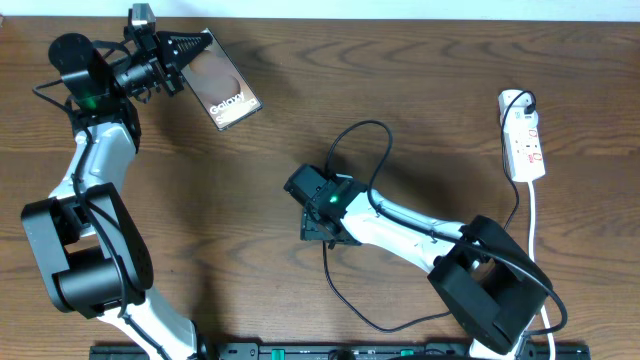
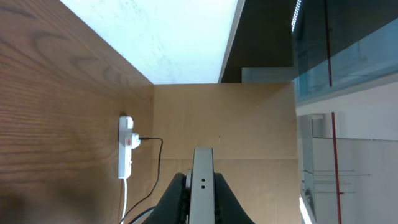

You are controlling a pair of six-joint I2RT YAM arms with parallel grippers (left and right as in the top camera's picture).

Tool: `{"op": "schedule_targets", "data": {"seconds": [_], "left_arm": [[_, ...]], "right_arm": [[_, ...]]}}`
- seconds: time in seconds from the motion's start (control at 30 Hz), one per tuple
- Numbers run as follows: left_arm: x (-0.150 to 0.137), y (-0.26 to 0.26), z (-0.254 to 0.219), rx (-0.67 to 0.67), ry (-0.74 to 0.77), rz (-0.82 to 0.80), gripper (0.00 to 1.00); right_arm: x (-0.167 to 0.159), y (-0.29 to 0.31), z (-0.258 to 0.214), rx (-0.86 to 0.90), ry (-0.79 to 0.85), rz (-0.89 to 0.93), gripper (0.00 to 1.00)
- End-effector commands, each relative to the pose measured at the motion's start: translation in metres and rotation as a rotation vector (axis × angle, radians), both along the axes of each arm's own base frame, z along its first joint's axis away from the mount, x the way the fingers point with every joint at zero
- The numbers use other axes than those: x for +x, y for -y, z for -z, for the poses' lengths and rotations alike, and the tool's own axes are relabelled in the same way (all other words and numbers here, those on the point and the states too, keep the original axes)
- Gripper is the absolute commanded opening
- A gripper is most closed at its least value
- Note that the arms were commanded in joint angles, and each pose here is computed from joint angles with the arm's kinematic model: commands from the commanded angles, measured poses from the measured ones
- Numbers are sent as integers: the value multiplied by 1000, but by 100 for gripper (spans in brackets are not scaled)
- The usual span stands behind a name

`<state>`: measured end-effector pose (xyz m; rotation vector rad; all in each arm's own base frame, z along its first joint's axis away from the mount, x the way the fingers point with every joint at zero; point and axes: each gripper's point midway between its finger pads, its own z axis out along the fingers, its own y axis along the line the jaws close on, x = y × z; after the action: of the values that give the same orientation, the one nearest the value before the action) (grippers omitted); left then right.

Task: Plug charger to phone and switch on socket
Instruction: 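Move the right gripper down to the black cable end on the table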

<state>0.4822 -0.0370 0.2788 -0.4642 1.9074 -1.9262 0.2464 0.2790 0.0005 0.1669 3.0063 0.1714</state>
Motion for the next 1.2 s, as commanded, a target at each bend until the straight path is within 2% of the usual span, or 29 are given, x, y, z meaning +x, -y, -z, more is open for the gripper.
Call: {"op": "schedule_targets", "data": {"seconds": [0.0, 0.07, 0.2, 0.33, 0.43, 0.5, 0.53, 0.7, 0.8, 0.9, 0.97, 1.1, 1.17], "left_arm": [[-4, 0, -12, 13, 37, 12, 7], [-4, 0, -12, 13, 37, 12, 7], [-4, 0, -12, 13, 37, 12, 7], [-4, 0, -12, 13, 37, 12, 7], [-4, 0, -12, 13, 37, 12, 7], [-4, 0, -12, 13, 37, 12, 7], [-4, 0, -12, 13, 37, 12, 7], [-4, 0, -12, 13, 37, 12, 7], [-4, 0, -12, 13, 37, 12, 7], [-3, 0, -12, 13, 37, 12, 7], [-3, 0, -12, 13, 37, 12, 7], [-3, 0, -12, 13, 37, 12, 7], [-3, 0, -12, 13, 38, 12, 7]], "right_arm": [[-14, 4, 21, -11, -89, 14, 63], [-22, 0, 20, 11, -130, 8, 57], [-28, 2, 21, 8, -156, 14, 55], [-31, 2, 20, 9, -173, 16, 45], [-31, 2, 20, 9, -173, 17, 33], [-30, 2, 21, 8, -172, 16, 9], [-30, 3, 21, 5, -168, 17, 2], [-23, 7, 20, 15, -171, 37, 2], [-21, 5, 16, 82, -220, 26, 1], [-14, -19, -6, 341, -277, -159, 1], [-2, -30, -35, 603, -280, -309, 1], [26, -30, -89, 998, -156, -508, 2], [41, -22, -115, 1151, -93, -541, 4]]}}
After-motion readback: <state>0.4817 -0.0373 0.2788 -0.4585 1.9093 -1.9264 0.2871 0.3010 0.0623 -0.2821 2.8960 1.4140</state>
